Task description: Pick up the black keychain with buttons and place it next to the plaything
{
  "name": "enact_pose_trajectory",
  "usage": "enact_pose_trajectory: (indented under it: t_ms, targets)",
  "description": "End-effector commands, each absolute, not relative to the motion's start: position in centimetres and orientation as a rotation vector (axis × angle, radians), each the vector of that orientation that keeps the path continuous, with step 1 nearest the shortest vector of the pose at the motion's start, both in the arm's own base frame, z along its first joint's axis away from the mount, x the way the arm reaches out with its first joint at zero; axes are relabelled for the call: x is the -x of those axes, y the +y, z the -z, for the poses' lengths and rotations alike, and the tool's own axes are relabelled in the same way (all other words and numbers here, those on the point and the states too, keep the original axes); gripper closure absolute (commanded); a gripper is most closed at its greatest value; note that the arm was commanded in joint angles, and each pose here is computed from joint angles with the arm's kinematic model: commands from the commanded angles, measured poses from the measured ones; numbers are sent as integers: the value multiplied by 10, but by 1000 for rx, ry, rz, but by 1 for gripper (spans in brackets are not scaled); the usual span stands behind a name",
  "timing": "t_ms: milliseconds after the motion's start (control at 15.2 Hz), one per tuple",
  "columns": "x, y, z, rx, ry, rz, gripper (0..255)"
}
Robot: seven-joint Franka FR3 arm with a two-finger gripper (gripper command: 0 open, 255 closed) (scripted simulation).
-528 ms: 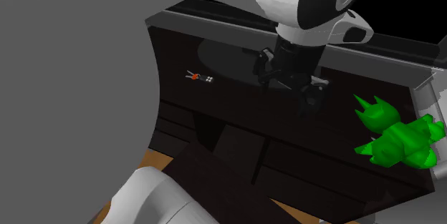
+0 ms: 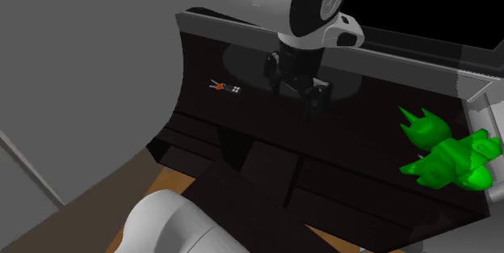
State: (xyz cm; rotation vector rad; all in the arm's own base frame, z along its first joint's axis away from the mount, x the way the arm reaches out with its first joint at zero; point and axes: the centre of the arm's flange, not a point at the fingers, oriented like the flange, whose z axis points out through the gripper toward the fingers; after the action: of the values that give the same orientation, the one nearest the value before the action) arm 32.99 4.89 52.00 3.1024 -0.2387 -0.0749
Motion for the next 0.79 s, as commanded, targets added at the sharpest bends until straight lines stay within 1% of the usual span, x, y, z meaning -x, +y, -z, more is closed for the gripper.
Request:
enact_pose_trajectory:
  t_ms: [0,726]
  targets:
    - [-337,72,-507,-3104,-256,70,0]
    - [-379,193,-443,-3106,-340,52,0]
